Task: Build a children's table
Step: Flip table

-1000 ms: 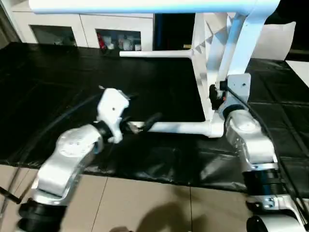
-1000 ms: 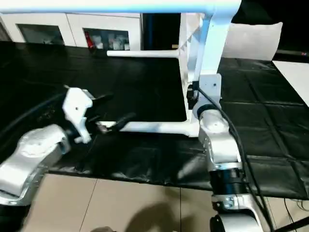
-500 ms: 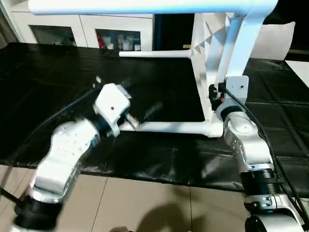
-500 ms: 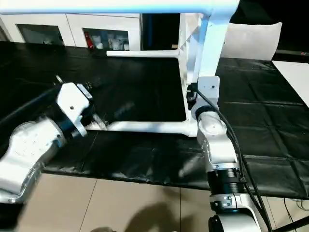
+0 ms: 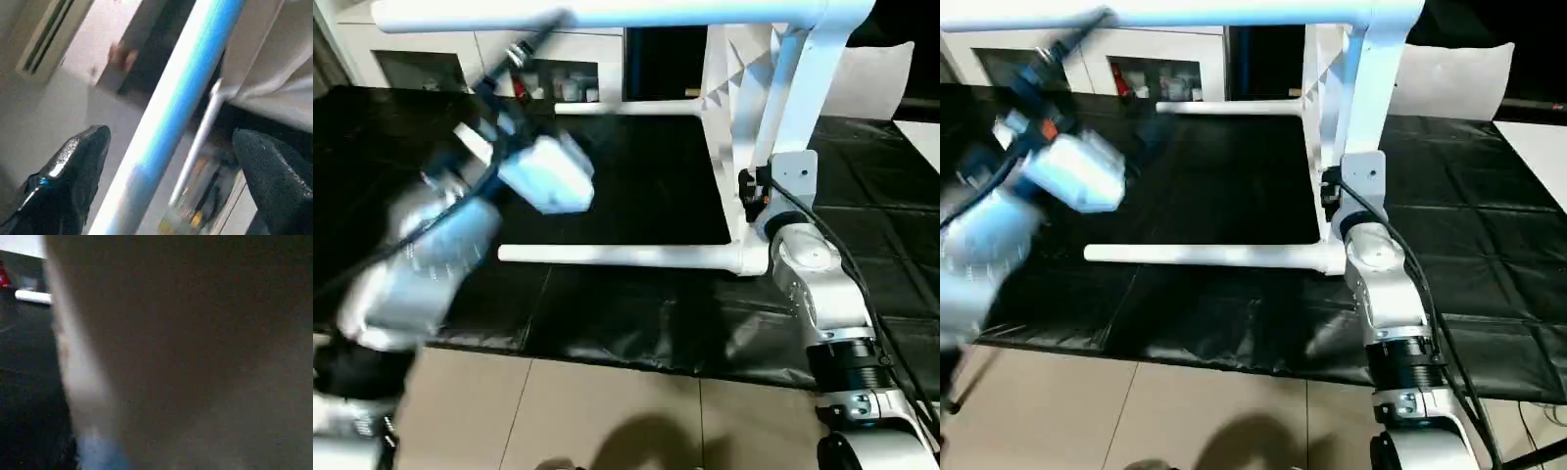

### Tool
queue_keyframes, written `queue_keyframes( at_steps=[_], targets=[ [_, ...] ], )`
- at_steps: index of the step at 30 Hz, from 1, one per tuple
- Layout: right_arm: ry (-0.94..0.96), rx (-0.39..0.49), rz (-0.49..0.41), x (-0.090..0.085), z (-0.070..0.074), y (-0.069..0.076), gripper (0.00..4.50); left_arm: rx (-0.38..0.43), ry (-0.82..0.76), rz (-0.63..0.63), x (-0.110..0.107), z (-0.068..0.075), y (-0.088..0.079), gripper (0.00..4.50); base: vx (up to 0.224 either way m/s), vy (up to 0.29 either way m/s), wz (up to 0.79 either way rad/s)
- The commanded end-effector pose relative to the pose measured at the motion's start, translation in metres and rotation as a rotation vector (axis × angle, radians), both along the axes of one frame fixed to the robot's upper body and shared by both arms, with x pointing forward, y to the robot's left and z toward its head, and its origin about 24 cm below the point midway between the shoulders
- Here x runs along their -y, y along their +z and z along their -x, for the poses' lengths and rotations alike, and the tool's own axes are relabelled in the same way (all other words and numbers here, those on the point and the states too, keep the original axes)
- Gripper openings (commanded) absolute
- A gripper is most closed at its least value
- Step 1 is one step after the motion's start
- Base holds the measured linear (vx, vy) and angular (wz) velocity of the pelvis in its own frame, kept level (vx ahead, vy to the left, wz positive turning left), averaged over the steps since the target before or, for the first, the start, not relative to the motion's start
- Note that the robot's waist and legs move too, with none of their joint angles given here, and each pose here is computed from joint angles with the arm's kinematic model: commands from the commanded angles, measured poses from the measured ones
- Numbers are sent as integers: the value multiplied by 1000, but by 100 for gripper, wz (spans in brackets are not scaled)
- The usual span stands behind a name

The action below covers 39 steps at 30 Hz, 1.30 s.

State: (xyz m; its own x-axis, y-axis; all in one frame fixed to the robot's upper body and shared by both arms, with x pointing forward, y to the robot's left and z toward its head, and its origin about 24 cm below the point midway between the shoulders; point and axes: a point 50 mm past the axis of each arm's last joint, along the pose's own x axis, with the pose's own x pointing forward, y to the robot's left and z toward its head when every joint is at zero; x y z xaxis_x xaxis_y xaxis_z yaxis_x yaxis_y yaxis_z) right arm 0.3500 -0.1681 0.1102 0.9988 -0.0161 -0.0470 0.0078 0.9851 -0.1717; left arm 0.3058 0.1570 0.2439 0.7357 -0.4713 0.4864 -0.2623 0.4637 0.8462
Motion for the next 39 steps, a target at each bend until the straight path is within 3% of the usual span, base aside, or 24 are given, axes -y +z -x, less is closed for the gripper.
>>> queue_keyframes(
  at_steps=[1,7,14,18,23,24,31,34,38,39],
  targets=[
    [19,76,95,-2,-4,22,195,26,68,13,-9,-5,9,450,0,0,0],
    [26,85,124,-2,-4,26,195,85,157,41,-22,-19,24,450,0,0,0],
    [38,88,179,-2,-4,30,195,87,163,77,-22,-26,29,387,0,0,0],
    [45,78,234,1,-5,37,195,48,142,74,-18,-31,23,356,0,0,0],
    [85,95,355,7,-8,55,195,4,144,87,-19,-36,19,311,0,0,0],
    [122,100,406,7,-11,68,195,-29,154,95,-23,-40,20,311,0,0,0],
    [179,129,543,14,-18,97,195,-126,158,158,-34,-45,23,263,0,0,0],
    [196,152,630,24,-25,126,195,-277,84,252,-36,-46,19,233,0,0,0],
    [221,149,661,29,-29,143,195,-352,51,284,-36,-46,15,210,0,0,0],
    [266,124,693,33,-31,155,195,-433,8,305,-32,-45,9,205,0,0,0]
  ],
)
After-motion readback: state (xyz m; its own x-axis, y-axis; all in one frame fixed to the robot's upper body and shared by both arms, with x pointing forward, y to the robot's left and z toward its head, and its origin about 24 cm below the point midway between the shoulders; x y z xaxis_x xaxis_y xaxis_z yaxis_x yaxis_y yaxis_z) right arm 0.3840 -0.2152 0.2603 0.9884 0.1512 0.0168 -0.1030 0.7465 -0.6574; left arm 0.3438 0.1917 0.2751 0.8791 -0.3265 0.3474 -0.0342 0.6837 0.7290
